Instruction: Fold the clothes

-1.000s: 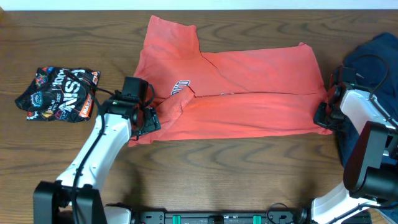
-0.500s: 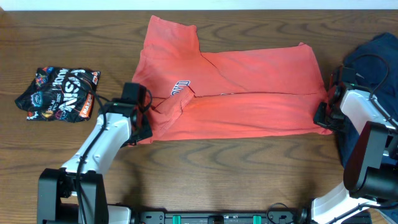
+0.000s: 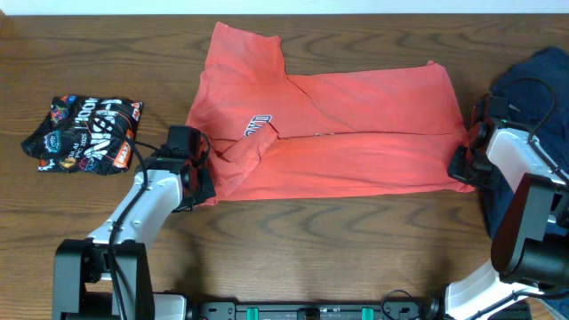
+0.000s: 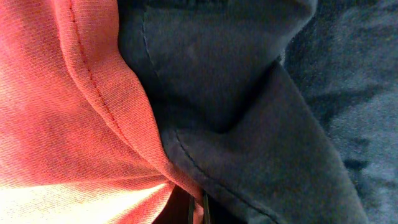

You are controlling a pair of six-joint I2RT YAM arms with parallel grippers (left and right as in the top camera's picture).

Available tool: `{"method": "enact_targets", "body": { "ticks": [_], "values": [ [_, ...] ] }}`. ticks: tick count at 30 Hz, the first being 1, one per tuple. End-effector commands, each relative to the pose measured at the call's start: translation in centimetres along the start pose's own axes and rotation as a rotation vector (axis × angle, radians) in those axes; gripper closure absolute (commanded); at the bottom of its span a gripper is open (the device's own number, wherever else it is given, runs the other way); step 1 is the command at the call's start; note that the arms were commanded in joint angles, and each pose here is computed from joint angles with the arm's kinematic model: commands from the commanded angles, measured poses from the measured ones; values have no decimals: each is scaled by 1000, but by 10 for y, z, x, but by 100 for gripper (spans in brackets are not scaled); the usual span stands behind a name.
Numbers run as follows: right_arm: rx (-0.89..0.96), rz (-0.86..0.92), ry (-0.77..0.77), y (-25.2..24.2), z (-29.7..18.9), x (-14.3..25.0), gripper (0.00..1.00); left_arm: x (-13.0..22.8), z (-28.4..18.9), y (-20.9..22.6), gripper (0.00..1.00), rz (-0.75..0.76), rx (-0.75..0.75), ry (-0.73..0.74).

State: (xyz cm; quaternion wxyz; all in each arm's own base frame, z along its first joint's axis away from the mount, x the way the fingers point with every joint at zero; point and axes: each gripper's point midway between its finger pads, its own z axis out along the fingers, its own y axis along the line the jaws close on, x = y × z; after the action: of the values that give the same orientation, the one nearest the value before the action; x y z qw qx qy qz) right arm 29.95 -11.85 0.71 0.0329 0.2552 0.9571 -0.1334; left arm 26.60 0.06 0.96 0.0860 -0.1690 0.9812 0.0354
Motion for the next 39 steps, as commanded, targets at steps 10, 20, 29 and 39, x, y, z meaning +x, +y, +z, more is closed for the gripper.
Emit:
{"method": "enact_targets", "body": {
  "ticks": [10, 20, 29, 39],
  "values": [
    [16, 40, -2, -12, -4, 0, 99, -29, -22, 79, 94, -67, -302, -106],
    [68, 59, 169, -29, -7, 41, 99, 30, -35, 108, 90, -226, -466, 82],
    [4, 73, 148, -20, -13, 36, 92, 6, -43, 95, 14, -227, -386, 19],
    [-13, 78, 133, -16, -12, 32, 89, -13, -66, 28, 22, -203, 22, 4]
  ]
}}
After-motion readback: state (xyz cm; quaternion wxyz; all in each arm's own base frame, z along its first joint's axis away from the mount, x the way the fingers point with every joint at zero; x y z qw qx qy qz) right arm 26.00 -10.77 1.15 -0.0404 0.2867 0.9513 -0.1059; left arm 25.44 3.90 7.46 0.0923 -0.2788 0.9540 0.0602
